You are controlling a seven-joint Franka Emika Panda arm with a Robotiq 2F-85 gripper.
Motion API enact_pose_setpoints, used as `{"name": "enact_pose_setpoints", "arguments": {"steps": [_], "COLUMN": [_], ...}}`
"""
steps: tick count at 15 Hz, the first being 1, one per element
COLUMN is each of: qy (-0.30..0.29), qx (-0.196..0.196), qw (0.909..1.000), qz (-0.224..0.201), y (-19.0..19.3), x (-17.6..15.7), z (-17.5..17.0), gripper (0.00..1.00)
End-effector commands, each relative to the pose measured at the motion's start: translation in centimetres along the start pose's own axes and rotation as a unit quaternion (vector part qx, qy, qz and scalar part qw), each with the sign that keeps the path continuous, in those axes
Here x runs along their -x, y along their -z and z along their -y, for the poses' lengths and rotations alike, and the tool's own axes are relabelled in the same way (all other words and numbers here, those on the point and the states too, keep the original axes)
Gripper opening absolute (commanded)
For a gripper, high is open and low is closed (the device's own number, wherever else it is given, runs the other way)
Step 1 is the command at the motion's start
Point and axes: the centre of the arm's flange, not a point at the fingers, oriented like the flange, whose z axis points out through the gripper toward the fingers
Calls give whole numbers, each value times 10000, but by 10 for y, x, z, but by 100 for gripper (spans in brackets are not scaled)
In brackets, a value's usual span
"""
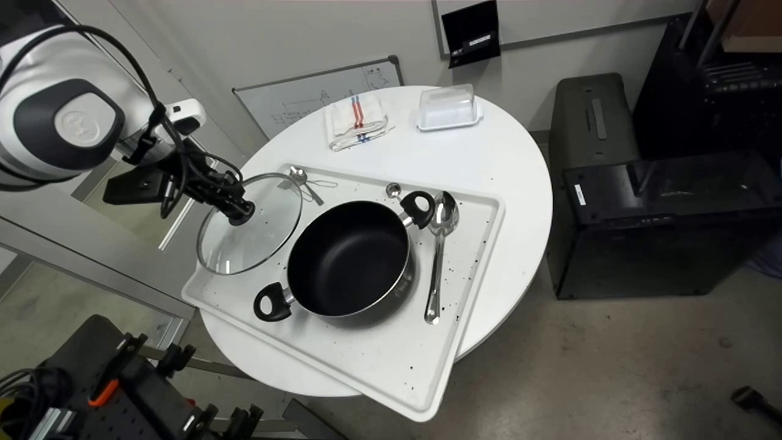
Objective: Remove the glass lid from the black pot.
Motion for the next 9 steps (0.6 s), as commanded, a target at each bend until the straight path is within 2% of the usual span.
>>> {"name": "enact_pose_setpoints", "arguments": {"steps": [1,4,9], "qy": [230,368,422], "qx": [187,216,198], "qw": [9996,9991,9989], "qz": [4,17,-20], "y": [-4,-14,-43], "x": [-3,-3,-6], "z": [24,35,33], "gripper": [25,25,25]}}
